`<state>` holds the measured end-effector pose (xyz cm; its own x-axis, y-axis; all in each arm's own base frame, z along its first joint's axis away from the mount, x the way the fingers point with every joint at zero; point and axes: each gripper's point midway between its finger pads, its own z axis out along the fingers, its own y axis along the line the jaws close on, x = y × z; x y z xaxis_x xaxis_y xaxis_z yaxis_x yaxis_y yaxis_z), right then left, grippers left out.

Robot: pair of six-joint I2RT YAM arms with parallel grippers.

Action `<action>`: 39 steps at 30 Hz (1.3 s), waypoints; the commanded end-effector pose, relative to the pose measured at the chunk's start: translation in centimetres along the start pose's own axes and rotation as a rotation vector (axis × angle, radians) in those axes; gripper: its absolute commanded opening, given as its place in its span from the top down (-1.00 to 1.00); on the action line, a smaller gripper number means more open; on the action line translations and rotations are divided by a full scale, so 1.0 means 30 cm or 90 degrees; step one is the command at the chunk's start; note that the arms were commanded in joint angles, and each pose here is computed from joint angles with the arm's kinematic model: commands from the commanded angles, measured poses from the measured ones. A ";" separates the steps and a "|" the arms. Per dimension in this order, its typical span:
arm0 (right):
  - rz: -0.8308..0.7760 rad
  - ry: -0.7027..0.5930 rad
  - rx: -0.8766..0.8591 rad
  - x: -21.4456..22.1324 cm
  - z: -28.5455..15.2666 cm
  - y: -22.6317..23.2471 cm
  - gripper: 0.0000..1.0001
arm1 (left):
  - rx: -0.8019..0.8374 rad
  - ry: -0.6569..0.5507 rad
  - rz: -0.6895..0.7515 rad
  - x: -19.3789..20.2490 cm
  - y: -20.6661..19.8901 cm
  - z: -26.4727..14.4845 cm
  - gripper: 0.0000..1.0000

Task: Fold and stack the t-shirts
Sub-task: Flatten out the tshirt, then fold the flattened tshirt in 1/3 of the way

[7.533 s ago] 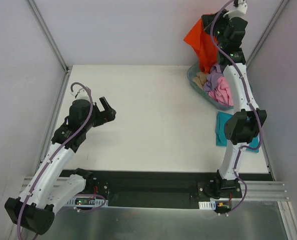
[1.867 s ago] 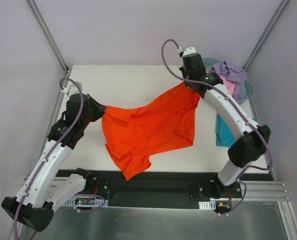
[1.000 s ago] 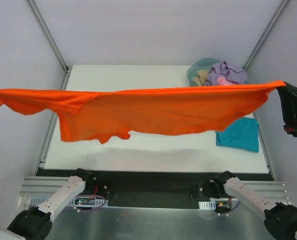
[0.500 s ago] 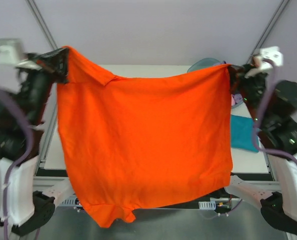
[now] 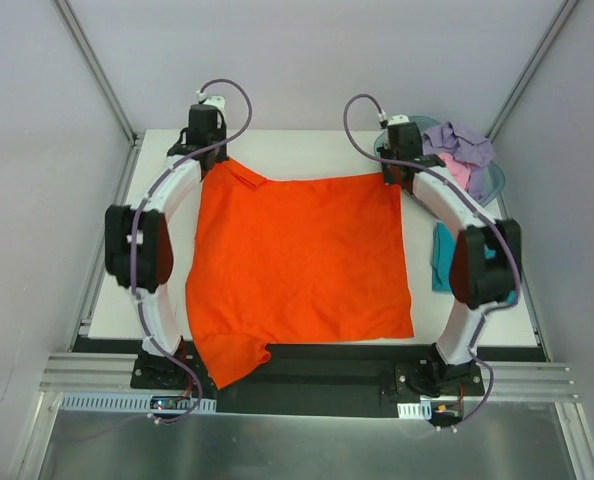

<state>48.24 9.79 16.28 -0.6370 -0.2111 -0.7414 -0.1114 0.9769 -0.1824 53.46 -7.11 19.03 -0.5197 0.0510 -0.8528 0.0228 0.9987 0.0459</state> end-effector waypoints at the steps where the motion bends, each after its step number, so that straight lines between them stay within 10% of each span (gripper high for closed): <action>1: -0.001 0.028 0.006 -0.027 0.138 0.022 0.99 | 0.048 -0.015 0.002 -0.034 -0.044 0.168 0.96; 11: -0.047 0.046 0.020 -0.022 0.271 0.027 0.99 | 0.070 0.045 -0.054 0.096 -0.067 0.307 0.99; 39: -0.131 0.080 -0.001 0.086 0.026 -0.039 0.97 | 0.086 0.161 -0.407 0.427 -0.095 -0.310 1.00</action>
<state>48.22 8.90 11.74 -0.7098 -0.3764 -0.5953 -0.2421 0.9241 -0.2956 40.47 -8.86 10.57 -0.6872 -0.4616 -0.5610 -0.2368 0.8723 -0.4278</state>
